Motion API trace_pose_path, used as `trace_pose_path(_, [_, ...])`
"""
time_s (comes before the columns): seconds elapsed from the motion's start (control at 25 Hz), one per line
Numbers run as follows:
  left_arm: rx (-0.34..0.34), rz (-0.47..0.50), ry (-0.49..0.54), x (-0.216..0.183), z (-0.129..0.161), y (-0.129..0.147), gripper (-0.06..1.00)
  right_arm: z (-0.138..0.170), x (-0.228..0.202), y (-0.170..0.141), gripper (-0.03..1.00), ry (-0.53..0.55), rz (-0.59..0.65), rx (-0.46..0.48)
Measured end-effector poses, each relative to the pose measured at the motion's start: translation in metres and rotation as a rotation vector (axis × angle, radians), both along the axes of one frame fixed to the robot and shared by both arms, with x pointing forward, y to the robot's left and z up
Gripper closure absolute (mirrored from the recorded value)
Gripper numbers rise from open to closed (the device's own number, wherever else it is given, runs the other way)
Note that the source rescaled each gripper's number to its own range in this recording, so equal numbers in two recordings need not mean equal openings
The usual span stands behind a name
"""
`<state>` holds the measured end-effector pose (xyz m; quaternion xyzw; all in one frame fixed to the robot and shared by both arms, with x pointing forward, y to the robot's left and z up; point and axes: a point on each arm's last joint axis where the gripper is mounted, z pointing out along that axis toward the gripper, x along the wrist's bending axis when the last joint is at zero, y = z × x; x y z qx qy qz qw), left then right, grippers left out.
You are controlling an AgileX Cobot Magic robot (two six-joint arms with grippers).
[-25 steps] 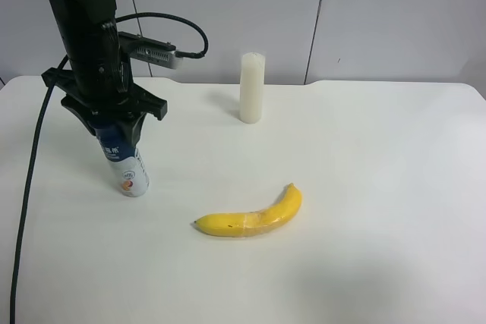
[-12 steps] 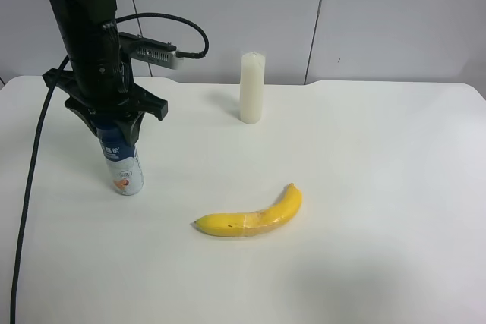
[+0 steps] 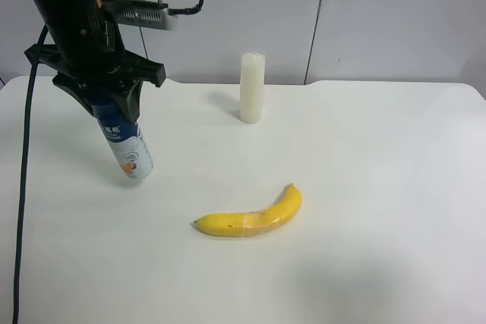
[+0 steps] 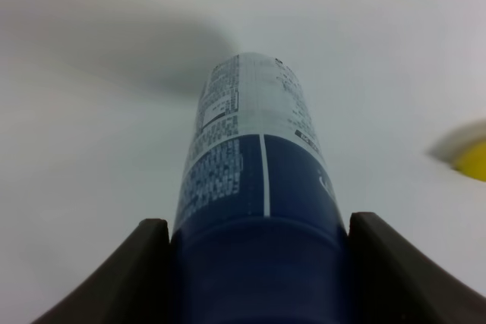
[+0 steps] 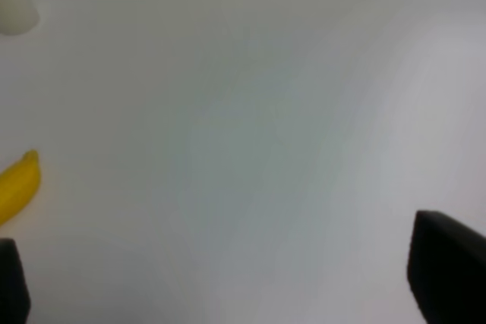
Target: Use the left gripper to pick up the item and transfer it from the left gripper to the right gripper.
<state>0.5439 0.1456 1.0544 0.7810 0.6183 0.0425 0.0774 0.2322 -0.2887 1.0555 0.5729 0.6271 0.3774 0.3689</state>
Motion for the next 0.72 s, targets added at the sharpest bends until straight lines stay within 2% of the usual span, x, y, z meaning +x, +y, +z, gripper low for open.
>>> trace_pose_path(0.2, [-0.142, 0.018, 0.025, -0.007, 0.009, -0.010, 0.94, 0.000, 0.000, 0.000, -0.03, 0.000, 0.000, 0.000])
trace_pose_path(0.52, [-0.417, -0.014, 0.050, -0.011, 0.018, -0.034, 0.94, 0.000, 0.000, 0.000, -0.03, 0.000, 0.000, 0.000])
trace_pose_path(0.72, [-0.471, -0.066, 0.023, -0.019, 0.021, -0.055, 0.94, 0.000, 0.000, 0.000, -0.03, 0.000, 0.000, 0.000])
